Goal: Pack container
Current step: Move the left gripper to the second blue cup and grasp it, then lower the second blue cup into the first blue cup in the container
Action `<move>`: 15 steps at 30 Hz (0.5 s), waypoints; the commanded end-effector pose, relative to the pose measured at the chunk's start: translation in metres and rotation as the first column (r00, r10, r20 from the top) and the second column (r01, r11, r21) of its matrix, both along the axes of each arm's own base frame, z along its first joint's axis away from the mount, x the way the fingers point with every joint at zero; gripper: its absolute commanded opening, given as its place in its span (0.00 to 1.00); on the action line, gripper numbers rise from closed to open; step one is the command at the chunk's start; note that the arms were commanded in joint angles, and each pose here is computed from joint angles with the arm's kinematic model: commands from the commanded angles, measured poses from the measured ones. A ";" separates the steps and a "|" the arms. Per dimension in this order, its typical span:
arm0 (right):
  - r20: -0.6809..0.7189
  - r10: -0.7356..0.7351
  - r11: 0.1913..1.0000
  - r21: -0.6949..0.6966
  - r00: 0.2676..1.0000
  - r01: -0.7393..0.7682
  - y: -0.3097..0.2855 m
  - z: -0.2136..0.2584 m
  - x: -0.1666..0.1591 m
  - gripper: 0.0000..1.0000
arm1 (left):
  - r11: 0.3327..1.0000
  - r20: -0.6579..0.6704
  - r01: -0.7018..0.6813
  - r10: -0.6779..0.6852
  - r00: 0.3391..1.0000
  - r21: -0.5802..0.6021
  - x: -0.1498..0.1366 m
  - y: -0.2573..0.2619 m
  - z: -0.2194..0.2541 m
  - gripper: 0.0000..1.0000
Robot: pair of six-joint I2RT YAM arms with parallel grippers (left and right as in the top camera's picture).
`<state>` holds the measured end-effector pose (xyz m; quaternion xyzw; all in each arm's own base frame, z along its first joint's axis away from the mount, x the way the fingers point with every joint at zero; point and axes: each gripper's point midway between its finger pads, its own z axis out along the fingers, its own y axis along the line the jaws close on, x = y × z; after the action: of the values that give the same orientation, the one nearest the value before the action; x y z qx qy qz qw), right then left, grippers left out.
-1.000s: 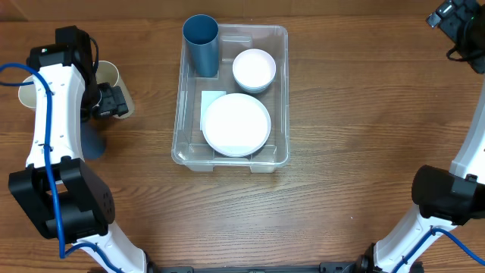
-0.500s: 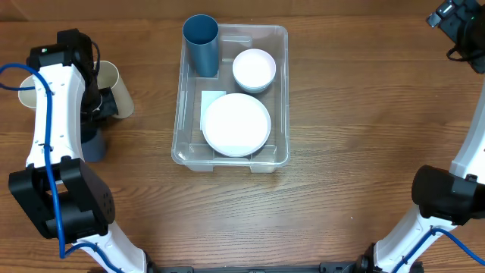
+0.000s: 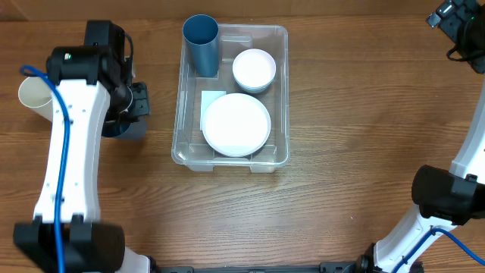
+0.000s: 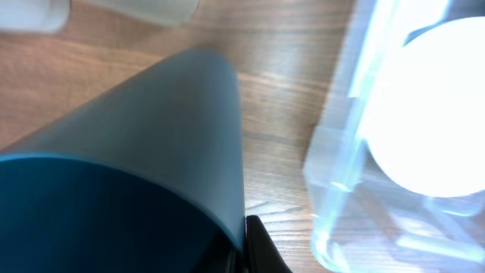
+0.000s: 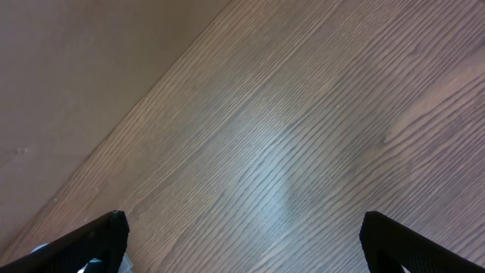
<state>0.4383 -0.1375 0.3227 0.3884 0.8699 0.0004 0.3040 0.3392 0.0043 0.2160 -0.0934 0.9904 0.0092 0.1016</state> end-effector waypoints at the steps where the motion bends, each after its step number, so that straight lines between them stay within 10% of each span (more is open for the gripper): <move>1: 0.015 -0.006 1.000 -0.008 1.000 0.006 0.000 0.005 0.000 1.00 | 0.999 0.144 0.042 -0.040 0.989 -0.012 -0.008 -0.016 0.040 0.04; 15: 0.016 -0.006 1.000 -0.008 1.000 0.006 0.000 0.005 0.000 1.00 | 0.987 0.535 0.133 -0.062 0.843 -0.094 -0.012 -0.053 0.165 0.04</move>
<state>0.4383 -0.1375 0.3227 0.3883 0.8699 0.0006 0.3040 0.3253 -0.0434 0.3394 -0.0423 0.9485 -0.0686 0.3064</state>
